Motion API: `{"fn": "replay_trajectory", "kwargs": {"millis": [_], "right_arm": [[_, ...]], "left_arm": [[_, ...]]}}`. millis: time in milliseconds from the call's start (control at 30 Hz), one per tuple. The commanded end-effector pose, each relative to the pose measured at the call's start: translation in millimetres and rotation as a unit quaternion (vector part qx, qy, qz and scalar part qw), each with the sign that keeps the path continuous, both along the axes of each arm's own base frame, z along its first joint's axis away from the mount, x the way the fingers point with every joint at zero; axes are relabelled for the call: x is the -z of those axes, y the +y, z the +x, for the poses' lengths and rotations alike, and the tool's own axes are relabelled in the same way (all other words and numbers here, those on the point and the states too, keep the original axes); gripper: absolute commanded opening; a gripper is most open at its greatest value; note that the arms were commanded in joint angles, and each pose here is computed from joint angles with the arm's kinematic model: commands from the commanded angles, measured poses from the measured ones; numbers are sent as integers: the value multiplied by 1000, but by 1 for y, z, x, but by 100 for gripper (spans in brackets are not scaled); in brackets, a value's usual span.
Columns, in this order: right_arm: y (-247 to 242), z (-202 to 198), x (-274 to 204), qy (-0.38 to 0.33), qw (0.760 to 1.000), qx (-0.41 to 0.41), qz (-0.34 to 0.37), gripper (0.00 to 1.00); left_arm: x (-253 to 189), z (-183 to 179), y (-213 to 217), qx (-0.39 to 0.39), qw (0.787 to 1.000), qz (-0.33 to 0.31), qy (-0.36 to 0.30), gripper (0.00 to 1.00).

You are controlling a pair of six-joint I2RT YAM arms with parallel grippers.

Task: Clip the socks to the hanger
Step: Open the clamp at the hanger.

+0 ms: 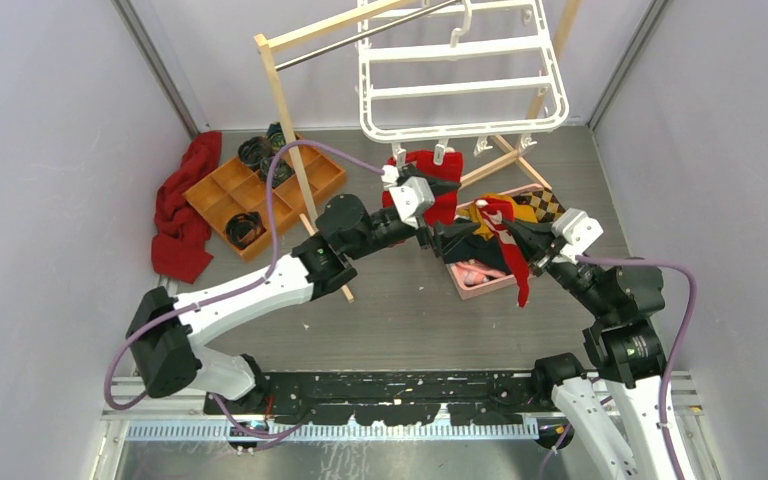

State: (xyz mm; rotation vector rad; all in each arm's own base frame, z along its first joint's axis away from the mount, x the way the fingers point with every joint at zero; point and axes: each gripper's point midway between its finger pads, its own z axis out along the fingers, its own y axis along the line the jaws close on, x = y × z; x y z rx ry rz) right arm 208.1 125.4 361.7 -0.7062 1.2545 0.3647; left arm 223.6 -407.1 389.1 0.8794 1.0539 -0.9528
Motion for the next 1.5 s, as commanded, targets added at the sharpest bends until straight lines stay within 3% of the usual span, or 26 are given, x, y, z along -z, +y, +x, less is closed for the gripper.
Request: {"fn": "replay_trajectory", "kwargs": {"millis": [0, 233, 633, 1000, 1467], "right_arm": [[-10, 3, -5, -16, 999, 32, 3, 1], [-11, 3, -1, -10, 999, 34, 13, 1], [-17, 10, 4, -6, 998, 56, 15, 1], [-16, 10, 2, -6, 998, 52, 19, 1], [-14, 11, 0, -10, 999, 48, 20, 1]], "left_arm": [[-35, 15, -4, -25, 996, -31, -75, 76], [-44, 48, -4, -72, 993, -61, -71, 77], [-65, 70, -3, -75, 989, -109, -67, 74], [-78, 74, -7, -70, 987, -140, -44, 65], [-85, 82, -9, -80, 984, -158, -35, 61]]}}
